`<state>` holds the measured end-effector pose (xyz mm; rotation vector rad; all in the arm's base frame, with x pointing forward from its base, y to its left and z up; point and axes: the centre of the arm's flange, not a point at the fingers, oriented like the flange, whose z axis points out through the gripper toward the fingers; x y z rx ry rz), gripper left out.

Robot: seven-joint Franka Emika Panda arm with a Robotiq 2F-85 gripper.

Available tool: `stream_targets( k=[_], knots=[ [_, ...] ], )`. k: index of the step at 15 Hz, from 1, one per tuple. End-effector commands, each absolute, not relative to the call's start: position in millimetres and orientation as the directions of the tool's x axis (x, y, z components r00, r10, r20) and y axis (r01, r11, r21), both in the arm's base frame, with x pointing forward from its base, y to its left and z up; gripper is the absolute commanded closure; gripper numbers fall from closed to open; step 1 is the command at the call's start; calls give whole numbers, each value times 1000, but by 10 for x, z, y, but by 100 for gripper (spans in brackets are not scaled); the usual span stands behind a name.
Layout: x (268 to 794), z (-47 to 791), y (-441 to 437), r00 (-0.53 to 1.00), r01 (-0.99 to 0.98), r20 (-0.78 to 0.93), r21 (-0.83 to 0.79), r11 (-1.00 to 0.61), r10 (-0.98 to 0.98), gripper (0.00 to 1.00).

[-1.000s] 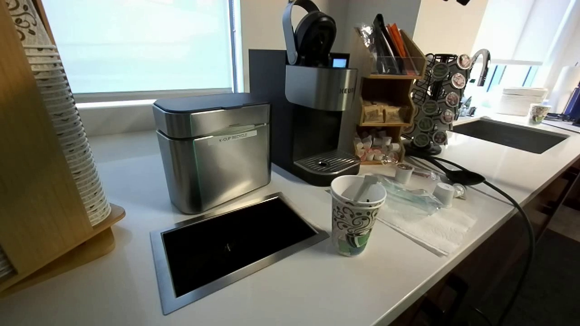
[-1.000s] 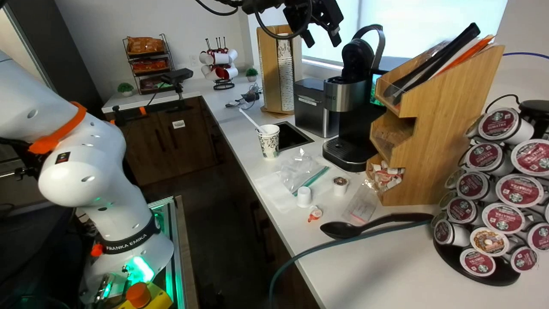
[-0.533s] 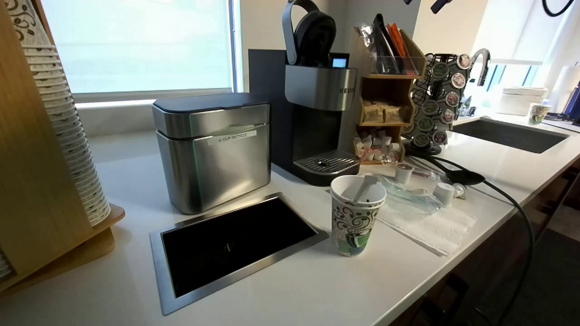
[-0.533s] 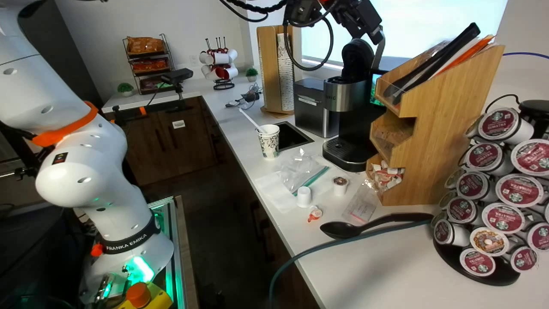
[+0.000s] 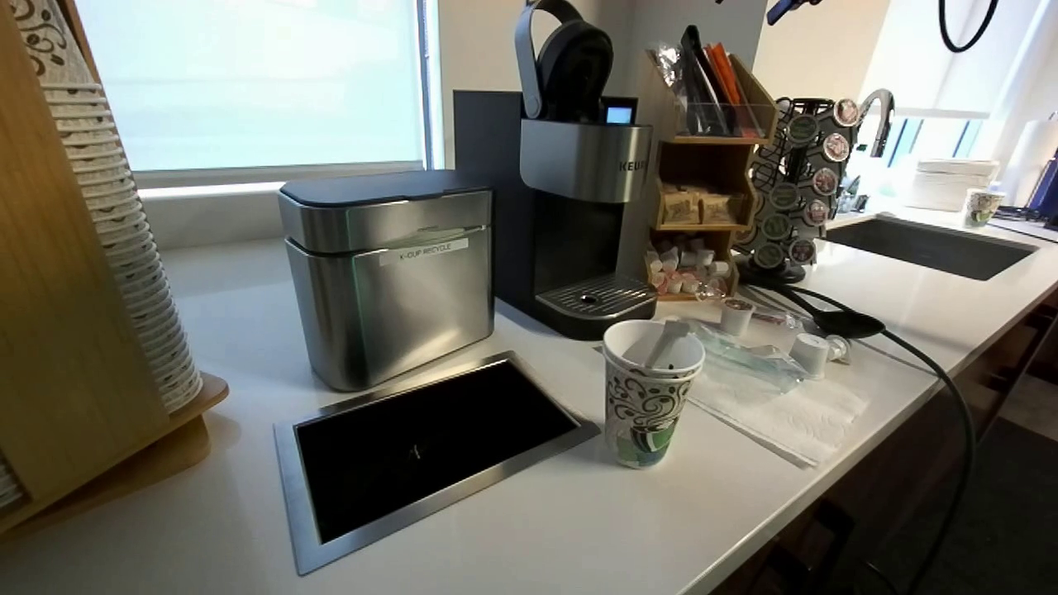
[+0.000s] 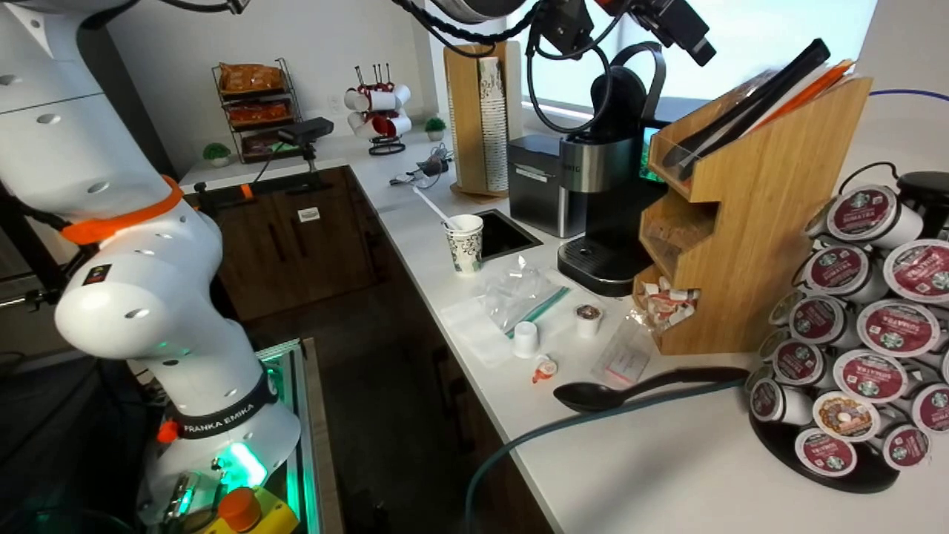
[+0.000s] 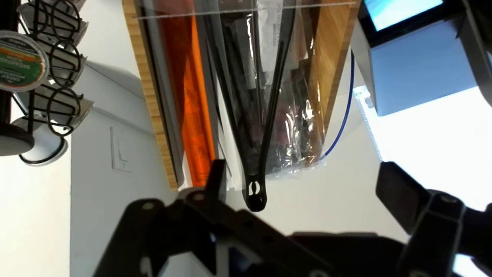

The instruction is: Put the black object on the counter

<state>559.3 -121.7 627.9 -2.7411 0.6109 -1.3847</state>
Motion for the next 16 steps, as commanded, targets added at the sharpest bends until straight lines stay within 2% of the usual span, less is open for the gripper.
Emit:
stream_targets(
  k=[1, 3, 9, 16],
  knots=[
    [5896, 6160, -1274, 399, -455, 835, -177, -873, -378, 0],
    [6004, 6065, -1352, 346, -504, 873, -136, -853, -343, 0],
    [6227, 5950, -1495, 311, -544, 911, -63, -837, -271, 0],
    [6284, 5927, -1215, 357, -521, 887, -72, -850, -294, 0]
  ],
)
